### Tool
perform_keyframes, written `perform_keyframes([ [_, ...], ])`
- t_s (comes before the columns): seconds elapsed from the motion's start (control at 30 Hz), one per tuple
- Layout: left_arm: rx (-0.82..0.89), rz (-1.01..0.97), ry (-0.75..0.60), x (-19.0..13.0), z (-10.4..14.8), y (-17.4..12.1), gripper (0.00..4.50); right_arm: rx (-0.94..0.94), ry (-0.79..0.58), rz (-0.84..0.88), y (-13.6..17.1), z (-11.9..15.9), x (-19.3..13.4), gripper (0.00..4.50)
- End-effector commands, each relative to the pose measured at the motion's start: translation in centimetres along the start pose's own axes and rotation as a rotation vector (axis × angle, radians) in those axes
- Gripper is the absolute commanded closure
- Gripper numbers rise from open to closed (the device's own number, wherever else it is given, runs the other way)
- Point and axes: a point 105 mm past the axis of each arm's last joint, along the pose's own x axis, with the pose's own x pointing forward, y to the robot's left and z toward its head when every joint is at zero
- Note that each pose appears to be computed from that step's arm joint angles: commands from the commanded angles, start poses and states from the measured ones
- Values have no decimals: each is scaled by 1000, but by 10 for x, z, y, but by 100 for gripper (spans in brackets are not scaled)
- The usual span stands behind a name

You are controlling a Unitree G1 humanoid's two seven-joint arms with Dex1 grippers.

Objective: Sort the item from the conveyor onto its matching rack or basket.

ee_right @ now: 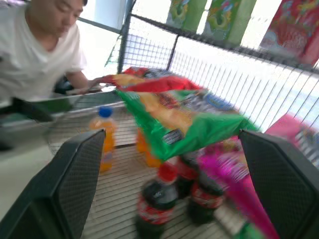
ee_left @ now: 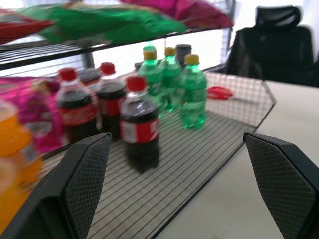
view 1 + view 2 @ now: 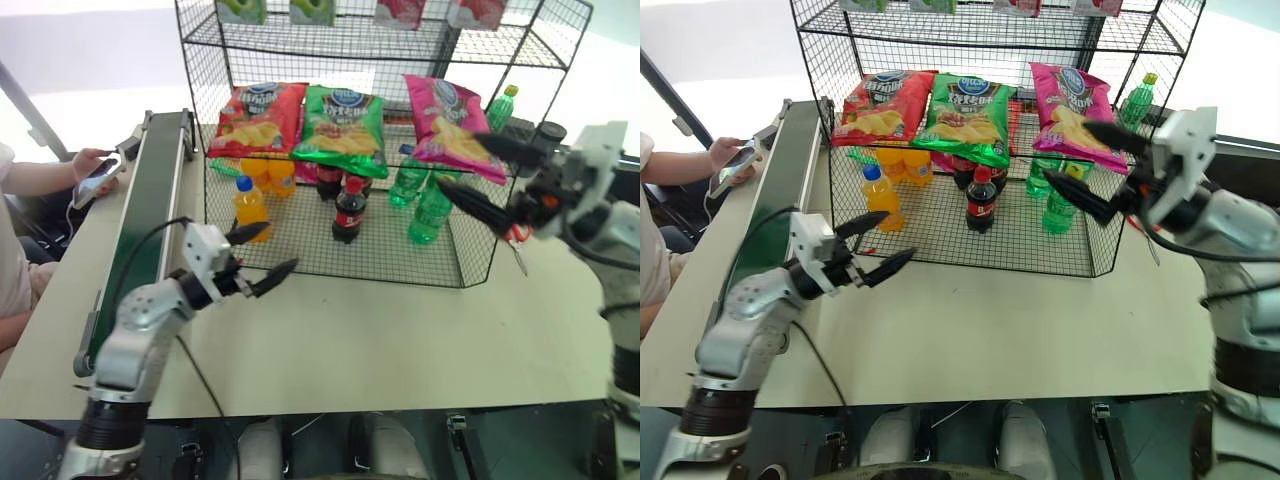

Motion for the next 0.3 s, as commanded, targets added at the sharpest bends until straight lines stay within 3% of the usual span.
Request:
perform_keyframes([
  [0.03,54,35,54,-18,7,11,0,108,88,92,31,-19,-22,6],
  [0.3,65,39,225,-69,-9,27,0,206,231,67,41,-58,-64,6],
])
